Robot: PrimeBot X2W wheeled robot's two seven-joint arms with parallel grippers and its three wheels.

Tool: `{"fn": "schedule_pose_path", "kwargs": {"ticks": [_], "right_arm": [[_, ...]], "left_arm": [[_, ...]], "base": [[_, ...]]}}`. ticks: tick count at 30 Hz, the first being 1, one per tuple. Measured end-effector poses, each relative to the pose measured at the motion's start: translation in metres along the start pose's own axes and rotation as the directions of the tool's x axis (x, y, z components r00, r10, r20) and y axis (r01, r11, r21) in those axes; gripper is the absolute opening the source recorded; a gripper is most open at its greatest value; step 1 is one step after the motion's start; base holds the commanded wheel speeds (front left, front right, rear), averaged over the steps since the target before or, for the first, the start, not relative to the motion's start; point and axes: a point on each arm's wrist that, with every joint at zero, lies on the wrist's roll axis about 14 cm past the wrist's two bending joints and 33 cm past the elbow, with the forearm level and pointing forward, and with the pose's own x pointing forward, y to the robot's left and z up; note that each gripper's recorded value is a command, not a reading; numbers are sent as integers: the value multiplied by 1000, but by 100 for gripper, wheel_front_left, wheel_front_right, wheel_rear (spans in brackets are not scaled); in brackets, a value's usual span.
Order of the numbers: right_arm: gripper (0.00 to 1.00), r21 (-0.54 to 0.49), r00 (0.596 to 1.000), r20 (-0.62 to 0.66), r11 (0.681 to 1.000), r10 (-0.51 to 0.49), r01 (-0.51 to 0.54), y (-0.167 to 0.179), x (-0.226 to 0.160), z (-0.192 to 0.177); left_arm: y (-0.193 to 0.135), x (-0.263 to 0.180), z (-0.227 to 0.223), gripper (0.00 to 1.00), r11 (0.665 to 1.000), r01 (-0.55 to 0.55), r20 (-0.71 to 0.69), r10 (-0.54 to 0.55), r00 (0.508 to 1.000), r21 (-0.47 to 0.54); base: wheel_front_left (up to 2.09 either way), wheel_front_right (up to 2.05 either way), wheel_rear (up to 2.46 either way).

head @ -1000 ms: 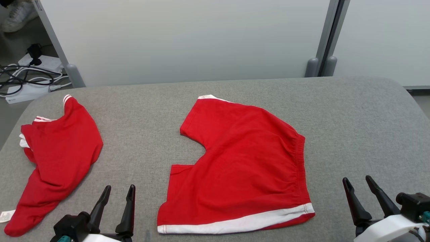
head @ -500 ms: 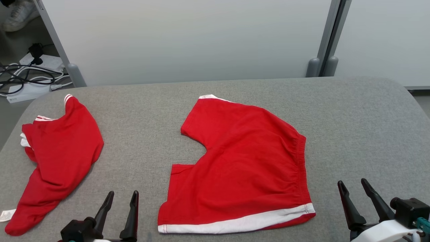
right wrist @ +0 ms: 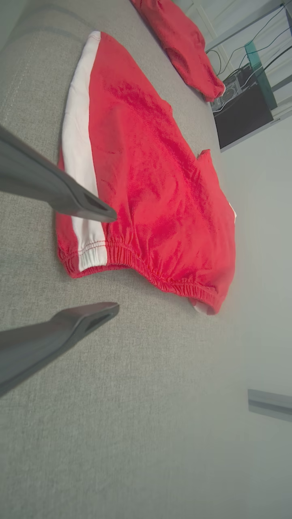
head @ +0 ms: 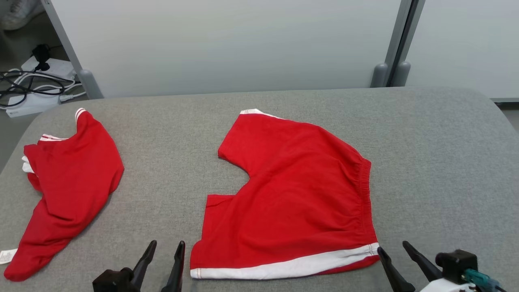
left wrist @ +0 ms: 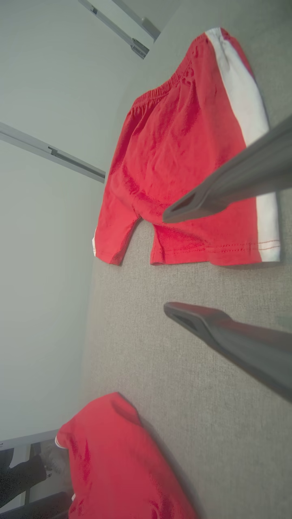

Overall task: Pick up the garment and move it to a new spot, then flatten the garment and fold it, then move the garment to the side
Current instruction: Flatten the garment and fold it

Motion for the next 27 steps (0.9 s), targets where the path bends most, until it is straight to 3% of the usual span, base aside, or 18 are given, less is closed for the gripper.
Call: {"fn": "schedule_pose_path", "kwargs": {"ticks": [8,18,21,23,24,25,27], "right_arm": [[100,-31,990,-115,996,84,-88,11,22,-15],[100,-26,970,-214,992,113,-121,8,39,-33],[75,-16,962,-243,991,127,-135,11,40,-40],[46,-7,957,-259,990,134,-141,12,39,-45],[37,-8,954,-266,989,139,-146,13,39,-46],[5,-7,953,-269,989,140,-148,12,39,-46],[0,-10,951,-276,989,141,-150,10,38,-47]], "left_arm": [[-6,-2,-13,100,1000,20,-41,-21,999,-13],[-6,1,-20,100,999,33,-71,-34,997,-14],[-8,2,-21,100,999,39,-77,-40,996,-13],[-10,4,-21,100,999,46,-79,-48,996,-16],[-11,4,-22,100,999,49,-81,-51,995,-21],[-12,4,-23,100,998,52,-85,-54,995,-22],[-13,4,-24,100,998,50,-86,-54,995,-44]], "base": [[0,0,0],[0,0,0],[0,0,0],[0,0,0],[0,0,0],[0,0,0],[0,0,0]]}}
